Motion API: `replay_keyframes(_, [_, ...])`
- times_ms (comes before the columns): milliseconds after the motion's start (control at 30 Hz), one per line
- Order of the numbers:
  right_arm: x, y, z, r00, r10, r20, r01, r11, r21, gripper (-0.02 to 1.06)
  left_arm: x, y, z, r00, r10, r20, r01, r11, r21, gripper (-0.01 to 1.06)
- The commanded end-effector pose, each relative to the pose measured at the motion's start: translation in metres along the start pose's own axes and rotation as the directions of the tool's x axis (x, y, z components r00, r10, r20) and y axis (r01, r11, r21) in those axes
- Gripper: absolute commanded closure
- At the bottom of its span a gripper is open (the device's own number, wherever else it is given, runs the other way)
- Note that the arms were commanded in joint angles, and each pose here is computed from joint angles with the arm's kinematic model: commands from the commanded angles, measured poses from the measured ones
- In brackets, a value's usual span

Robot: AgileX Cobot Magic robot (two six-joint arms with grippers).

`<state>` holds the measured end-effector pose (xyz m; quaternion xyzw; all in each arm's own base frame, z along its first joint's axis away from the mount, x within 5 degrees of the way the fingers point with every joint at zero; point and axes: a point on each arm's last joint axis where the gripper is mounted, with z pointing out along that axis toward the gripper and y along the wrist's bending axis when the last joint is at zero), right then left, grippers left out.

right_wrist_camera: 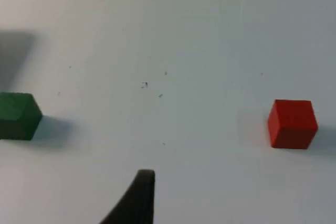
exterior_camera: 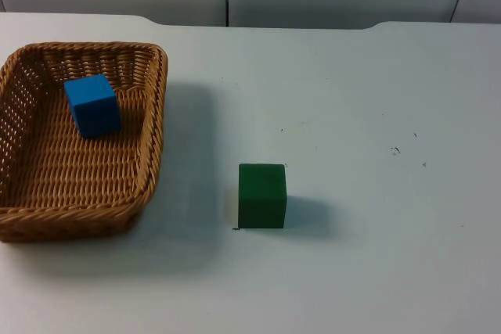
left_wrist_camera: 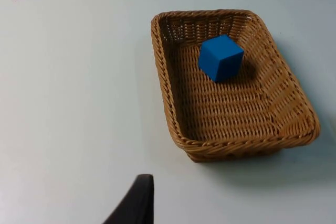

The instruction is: Pick up the basket with the left hand and place the blue cube into the basket with the right hand.

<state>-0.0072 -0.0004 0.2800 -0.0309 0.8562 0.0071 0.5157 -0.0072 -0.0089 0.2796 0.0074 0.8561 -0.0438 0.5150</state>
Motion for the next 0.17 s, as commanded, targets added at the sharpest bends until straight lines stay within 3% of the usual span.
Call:
replay_keyframes(0, [0.0011, 0.0002, 0.0011, 1.0, 0.013, 0.005, -0.014, 1.0, 0.024, 0.0, -0.0005, -0.0001, -0.0001, 1.0, -0.006, 0.015, 0.006, 1.0, -0.001, 0.0])
replay_keyframes(133, [0.0011, 0.0005, 0.0011, 0.999, 0.034, 0.005, -0.035, 0.997, 0.064, 0.0, -0.0005, -0.0001, -0.0001, 1.0, -0.006, 0.015, 0.006, 1.0, -0.001, 0.0])
